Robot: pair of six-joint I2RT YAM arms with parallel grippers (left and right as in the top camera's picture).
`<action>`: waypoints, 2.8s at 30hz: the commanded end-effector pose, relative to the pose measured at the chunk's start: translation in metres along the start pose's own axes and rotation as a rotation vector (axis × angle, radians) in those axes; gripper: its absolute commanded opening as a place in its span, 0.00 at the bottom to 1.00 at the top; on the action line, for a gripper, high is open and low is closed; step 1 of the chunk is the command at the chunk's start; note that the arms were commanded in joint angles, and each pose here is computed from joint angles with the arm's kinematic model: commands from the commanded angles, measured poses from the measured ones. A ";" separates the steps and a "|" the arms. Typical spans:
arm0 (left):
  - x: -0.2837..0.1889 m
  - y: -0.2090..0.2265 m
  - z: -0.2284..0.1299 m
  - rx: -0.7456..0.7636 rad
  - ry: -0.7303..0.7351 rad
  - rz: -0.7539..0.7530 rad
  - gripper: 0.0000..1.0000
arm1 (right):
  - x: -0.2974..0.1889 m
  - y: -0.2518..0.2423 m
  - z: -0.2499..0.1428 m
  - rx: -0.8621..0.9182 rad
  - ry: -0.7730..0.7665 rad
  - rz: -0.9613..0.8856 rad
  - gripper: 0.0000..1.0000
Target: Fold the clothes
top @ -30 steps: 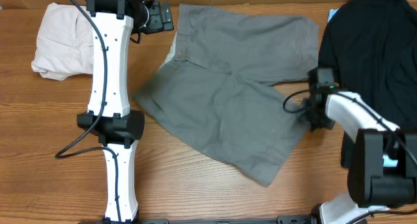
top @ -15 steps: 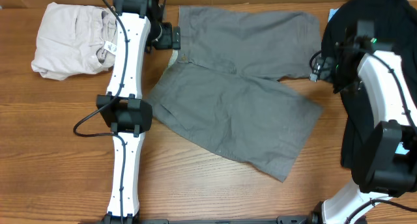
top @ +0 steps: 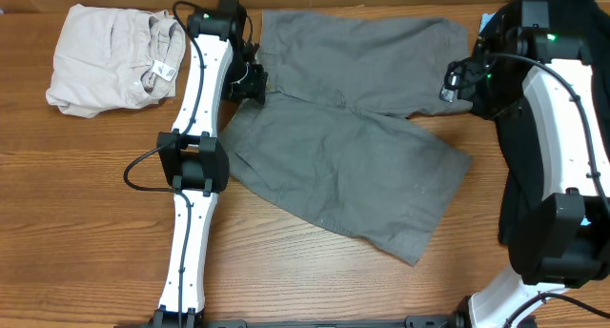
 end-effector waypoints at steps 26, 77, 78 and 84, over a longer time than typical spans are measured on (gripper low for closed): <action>0.004 0.101 -0.050 -0.404 0.180 -0.009 0.10 | -0.005 0.077 0.004 -0.173 -0.099 0.146 0.99; -0.293 0.025 -0.206 -0.929 -0.456 0.421 1.00 | -0.092 0.004 -0.172 0.369 0.002 0.005 1.00; -0.280 0.036 -0.210 -1.008 -0.417 0.440 1.00 | -0.075 0.013 -0.172 0.359 0.052 0.067 1.00; -0.198 0.079 -0.227 -1.232 -0.211 0.411 1.00 | -0.007 0.024 -0.184 0.320 0.196 0.164 1.00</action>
Point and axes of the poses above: each gripper's point midway between its finger pads, its own x axis out along the fingers, its own y axis along the line the jaws close on, z = x × y, the point moved 4 cm from there along -x, back along the fingers, and after that the axes turned 3 degrees about x, right-handed, at the moved point
